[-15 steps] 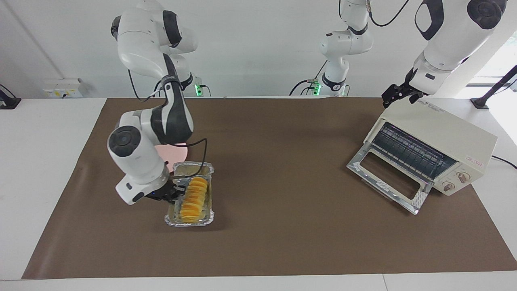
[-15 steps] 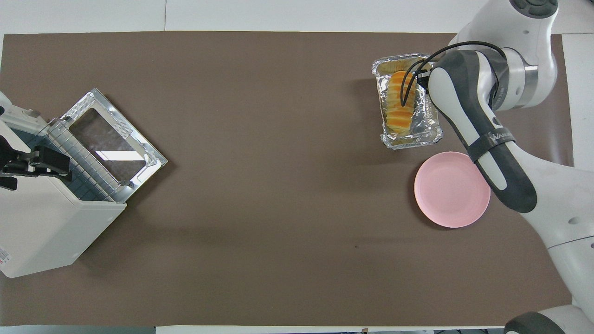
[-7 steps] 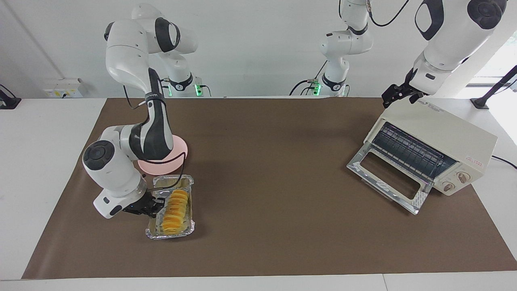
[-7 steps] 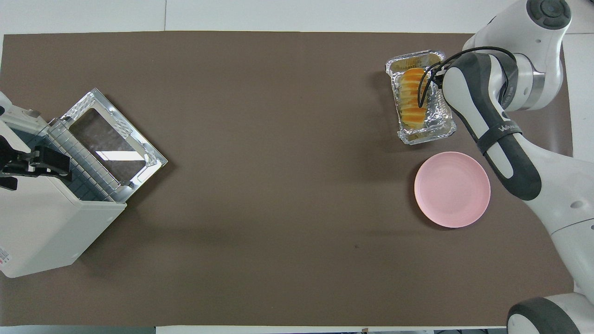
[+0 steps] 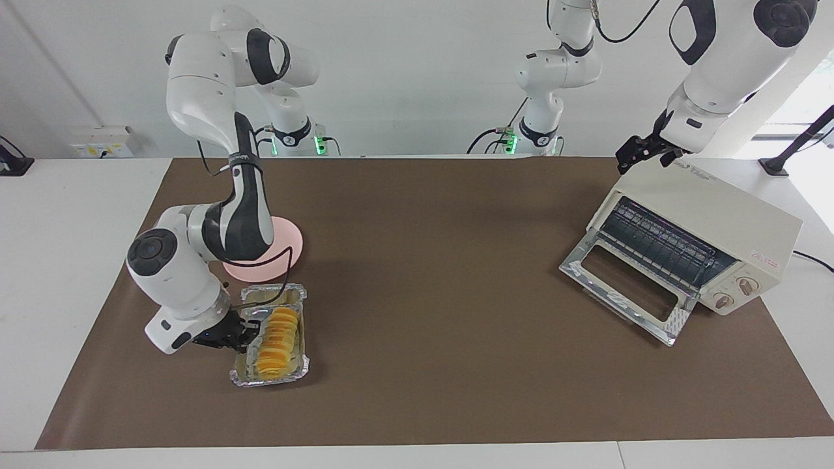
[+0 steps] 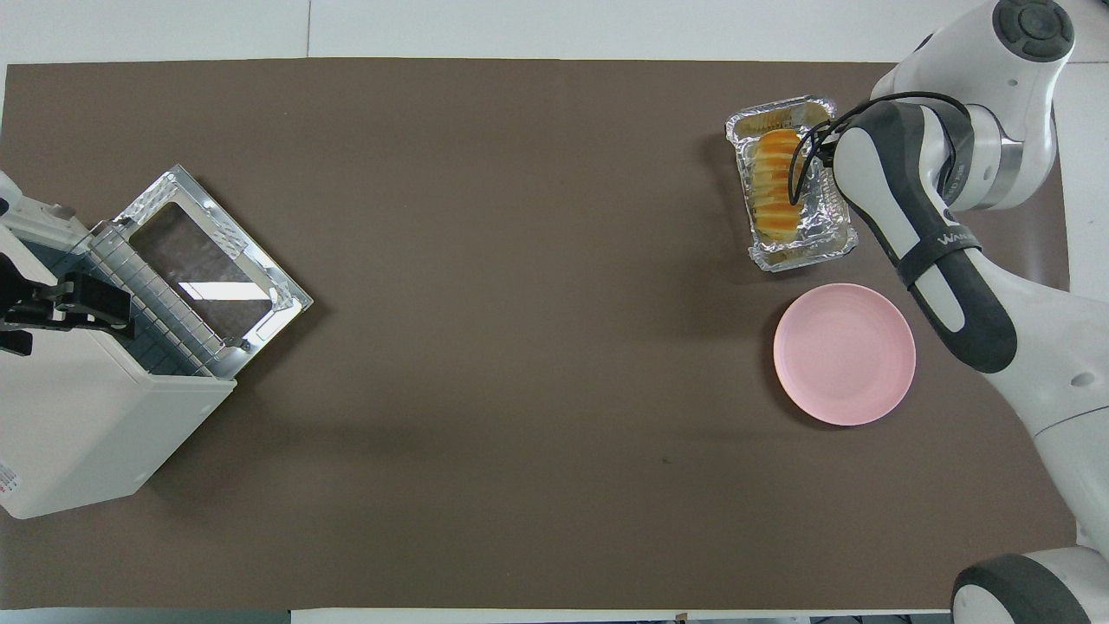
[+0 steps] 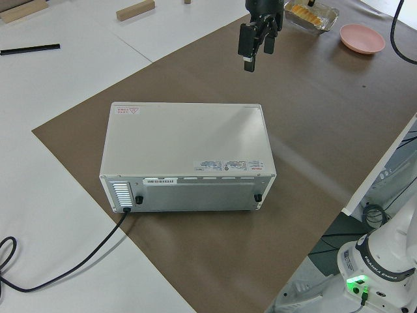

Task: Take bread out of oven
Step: 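Grasp the bread rolls in the tray with the right gripper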

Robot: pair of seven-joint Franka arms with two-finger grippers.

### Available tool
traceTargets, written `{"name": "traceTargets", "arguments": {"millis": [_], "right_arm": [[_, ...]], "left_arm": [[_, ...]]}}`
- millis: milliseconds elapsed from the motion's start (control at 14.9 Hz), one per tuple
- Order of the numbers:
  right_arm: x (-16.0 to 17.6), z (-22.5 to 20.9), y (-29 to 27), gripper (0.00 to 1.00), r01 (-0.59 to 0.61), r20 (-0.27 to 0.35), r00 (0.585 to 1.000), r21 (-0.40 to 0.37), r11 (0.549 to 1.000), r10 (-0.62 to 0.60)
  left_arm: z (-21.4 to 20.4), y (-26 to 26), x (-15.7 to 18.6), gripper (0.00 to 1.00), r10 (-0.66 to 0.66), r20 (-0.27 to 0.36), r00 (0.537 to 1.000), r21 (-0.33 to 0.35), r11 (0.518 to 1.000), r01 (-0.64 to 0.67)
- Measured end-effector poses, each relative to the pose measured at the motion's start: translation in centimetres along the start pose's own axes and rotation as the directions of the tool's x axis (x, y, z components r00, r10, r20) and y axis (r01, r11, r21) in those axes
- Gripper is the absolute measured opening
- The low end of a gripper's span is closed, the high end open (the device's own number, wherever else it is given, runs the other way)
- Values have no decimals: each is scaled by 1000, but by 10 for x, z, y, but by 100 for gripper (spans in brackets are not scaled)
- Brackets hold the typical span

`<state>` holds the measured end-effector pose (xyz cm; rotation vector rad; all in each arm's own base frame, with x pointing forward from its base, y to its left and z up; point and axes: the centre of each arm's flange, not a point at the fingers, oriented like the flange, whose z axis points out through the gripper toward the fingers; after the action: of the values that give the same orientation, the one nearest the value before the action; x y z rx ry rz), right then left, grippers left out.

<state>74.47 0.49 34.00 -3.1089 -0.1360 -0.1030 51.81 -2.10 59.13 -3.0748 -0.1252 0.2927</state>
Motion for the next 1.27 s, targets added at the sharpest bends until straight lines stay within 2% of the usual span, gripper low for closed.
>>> {"name": "traceTargets", "arguments": {"millis": [134,335,602,870,1071,1271], "right_arm": [[-1,0,0,29,1,3,1000,0,1000,-1],[-9,-10,-2,61,18,69,997,-5,1000,-18],[-11,-30,-31,98,79,77,994,-39,996,-76],[-10,-18,-56,100,101,57,994,-70,992,-97],[-15,7,-54,100,90,35,996,-73,993,-87],[-18,20,-75,100,77,35,997,-70,995,-75]], "left_arm": [[0,0,0,100,0,0,1000,0,1000,0],[0,0,0,100,0,0,1000,0,1000,0],[0,0,0,100,0,0,1000,0,1000,0],[0,0,0,100,0,0,1000,0,1000,0],[0,0,0,100,0,0,1000,0,1000,0],[0,0,0,100,0,0,1000,0,1000,0]]}}
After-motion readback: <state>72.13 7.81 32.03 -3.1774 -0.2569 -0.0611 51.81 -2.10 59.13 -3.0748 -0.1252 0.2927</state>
